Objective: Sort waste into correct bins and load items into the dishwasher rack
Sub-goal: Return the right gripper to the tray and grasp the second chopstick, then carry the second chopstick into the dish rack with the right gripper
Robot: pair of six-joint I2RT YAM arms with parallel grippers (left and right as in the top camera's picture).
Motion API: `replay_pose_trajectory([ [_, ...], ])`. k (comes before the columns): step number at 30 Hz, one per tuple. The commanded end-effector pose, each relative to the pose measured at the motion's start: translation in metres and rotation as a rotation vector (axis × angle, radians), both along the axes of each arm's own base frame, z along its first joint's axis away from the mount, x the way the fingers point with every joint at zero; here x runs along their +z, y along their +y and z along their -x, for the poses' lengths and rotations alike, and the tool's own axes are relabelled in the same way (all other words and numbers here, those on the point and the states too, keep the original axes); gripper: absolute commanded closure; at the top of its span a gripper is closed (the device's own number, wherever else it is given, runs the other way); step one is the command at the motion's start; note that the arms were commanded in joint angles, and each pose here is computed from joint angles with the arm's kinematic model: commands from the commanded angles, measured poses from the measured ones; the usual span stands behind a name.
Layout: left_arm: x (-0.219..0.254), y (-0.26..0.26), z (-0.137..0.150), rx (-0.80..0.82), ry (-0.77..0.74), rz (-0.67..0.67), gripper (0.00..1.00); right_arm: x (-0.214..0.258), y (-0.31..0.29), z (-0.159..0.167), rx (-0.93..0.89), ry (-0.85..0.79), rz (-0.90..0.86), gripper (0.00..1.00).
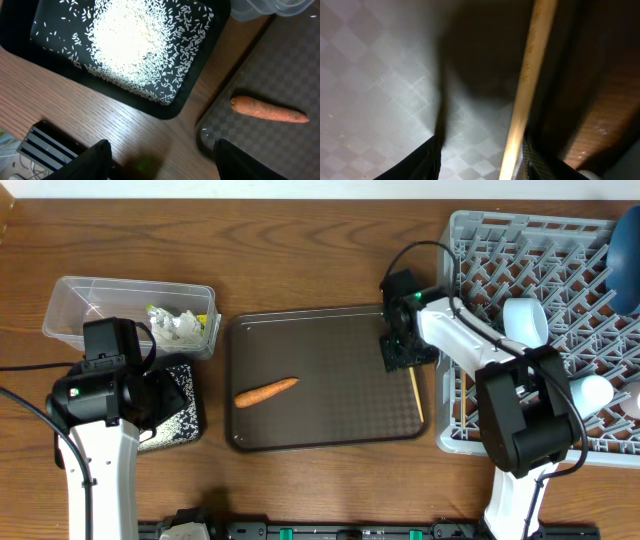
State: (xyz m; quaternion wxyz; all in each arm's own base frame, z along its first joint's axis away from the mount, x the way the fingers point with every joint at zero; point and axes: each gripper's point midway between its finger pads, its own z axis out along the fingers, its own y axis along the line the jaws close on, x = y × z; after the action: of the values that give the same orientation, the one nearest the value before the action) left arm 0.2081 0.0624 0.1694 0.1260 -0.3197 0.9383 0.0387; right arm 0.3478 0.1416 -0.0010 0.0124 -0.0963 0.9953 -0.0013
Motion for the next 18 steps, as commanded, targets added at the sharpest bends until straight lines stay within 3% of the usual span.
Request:
replay_pose_trajectory([
  [1, 0.000, 0.001, 0.000, 0.011, 0.003, 0.002, 0.32, -0.013, -0.005, 0.012, -0.013, 0.033, 0.027, 0.48],
  [3, 0.000, 0.001, 0.000, 0.011, 0.003, 0.002, 0.32, -0.014, -0.005, 0.015, -0.013, 0.043, 0.027, 0.51],
  [10, 0.000, 0.001, 0.002, 0.011, 0.009, 0.003, 0.32, -0.014, 0.004, 0.018, -0.031, 0.061, -0.022, 0.96],
  [18, -0.001, 0.000, 0.003, 0.010, 0.014, 0.004, 0.32, 0.019, 0.010, 0.000, -0.049, 0.037, -0.033, 0.99],
])
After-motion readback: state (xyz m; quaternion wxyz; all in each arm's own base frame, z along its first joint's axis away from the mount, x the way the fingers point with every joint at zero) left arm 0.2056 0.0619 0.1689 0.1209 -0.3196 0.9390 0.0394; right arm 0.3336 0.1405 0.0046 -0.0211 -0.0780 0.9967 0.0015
